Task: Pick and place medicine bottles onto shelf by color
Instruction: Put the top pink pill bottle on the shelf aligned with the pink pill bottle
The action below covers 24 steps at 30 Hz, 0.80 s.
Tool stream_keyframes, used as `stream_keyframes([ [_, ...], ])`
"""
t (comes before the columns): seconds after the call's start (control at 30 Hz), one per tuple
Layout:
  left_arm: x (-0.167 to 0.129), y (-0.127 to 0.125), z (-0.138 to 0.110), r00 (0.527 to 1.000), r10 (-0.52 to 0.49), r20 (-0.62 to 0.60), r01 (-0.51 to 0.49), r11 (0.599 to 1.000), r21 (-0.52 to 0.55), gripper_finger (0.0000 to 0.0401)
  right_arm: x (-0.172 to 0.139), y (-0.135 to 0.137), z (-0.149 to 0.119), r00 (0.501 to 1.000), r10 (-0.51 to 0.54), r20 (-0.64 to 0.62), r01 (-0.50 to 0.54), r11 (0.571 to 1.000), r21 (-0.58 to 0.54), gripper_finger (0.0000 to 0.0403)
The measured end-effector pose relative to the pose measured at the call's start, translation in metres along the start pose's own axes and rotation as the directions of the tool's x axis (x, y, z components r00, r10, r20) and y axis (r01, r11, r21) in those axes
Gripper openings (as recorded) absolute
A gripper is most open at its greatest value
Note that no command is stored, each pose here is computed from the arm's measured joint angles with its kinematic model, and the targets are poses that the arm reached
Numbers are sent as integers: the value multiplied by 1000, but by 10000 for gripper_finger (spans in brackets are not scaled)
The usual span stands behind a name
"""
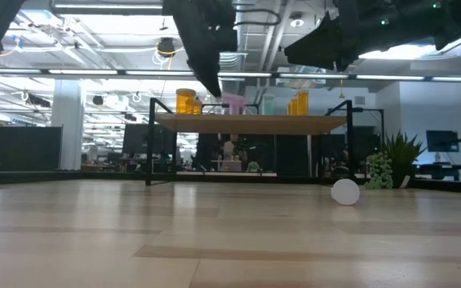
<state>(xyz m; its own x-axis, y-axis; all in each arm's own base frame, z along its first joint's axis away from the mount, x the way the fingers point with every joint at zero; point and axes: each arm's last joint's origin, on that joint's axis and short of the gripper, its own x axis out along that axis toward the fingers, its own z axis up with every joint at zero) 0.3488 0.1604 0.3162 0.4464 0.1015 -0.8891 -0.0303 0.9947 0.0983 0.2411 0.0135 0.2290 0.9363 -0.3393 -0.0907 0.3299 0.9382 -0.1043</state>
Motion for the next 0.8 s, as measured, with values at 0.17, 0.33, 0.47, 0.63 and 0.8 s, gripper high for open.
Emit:
stream_keyframes([
  [0.17, -13, -28, 10, 998, -52, -39, 54, 997, 60, 103, 0, 0, 0, 1000, 0, 2, 0, 1000, 1, 228],
  [0.33, -23, -63, 22, 995, -93, -37, 98, 984, 151, 103, 0, 0, 0, 1000, 7, 2, -7, 1000, 14, 228],
  [0.47, -28, -89, 30, 992, -127, -28, 130, 962, 242, 103, 0, 1, 0, 999, 37, 4, -37, 999, 21, 228],
  [0.63, -30, -115, 36, 987, -158, -12, 153, 936, 316, 103, 0, 3, 1, 996, 92, 14, -92, 994, 60, 228],
  [0.8, -31, -129, 39, 987, -158, 2, 147, 925, 351, 103, 0, 3, 3, 992, 121, 37, -124, 990, 69, 228],
])
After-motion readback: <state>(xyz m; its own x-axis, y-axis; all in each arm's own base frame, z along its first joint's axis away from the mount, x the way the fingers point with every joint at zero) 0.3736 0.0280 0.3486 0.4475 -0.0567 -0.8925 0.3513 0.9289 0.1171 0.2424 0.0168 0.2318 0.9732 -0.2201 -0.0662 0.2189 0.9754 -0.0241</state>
